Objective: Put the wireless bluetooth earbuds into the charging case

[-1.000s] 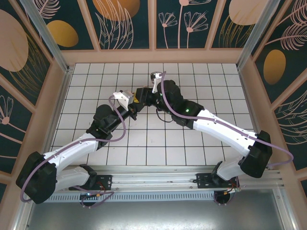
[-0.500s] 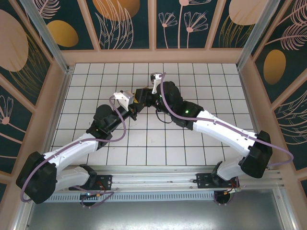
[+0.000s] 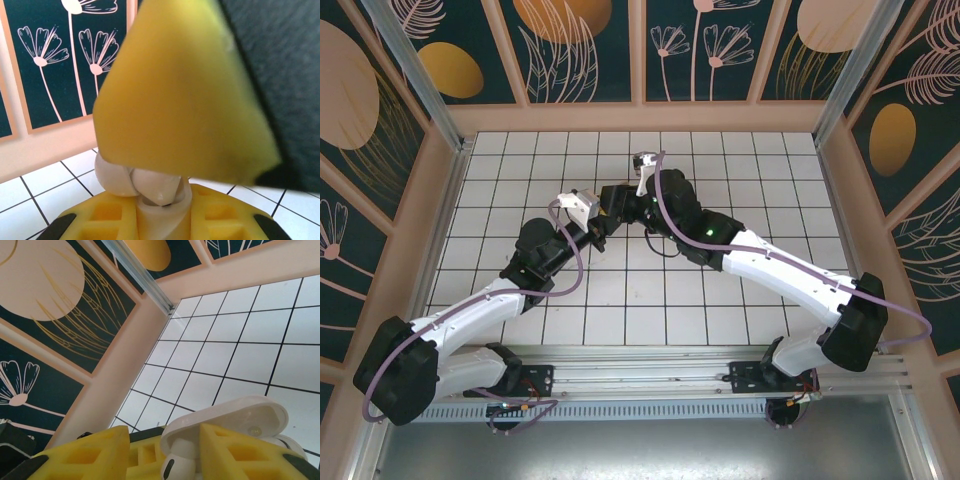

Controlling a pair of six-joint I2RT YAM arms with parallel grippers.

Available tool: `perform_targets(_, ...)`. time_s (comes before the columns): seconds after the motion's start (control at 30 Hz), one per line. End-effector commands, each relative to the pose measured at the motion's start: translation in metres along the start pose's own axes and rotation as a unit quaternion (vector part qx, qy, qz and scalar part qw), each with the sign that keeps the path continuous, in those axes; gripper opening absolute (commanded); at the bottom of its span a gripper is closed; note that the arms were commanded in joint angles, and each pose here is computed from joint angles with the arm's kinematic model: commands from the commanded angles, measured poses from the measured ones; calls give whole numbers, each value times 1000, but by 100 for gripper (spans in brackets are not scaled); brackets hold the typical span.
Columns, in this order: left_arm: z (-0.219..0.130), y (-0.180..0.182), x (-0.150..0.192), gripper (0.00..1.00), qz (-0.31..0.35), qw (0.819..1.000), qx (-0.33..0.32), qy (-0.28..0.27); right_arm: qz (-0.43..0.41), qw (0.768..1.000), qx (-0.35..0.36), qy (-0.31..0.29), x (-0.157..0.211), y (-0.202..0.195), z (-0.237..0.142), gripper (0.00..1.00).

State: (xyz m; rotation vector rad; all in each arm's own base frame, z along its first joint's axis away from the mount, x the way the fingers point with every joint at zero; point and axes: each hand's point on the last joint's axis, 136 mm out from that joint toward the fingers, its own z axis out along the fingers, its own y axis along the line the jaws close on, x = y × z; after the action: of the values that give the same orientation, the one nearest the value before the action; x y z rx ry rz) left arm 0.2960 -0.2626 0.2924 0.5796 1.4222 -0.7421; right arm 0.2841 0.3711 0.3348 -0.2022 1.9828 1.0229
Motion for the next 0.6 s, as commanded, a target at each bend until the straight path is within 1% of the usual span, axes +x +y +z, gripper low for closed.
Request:
perform_targets(0.0,-5,-16,-52,0,26,996,33,-84,3,1000,7,26,2,0,-4,43)
perform_targets(0.4,-4,-18,-43,0,9,997,39,-66,5,999,3,34,-20,10,-27,49)
perform_targets(0.57,-3,-22,-39,0,2,997,52,-57,-7,998,5,63,-21,6,-35,49)
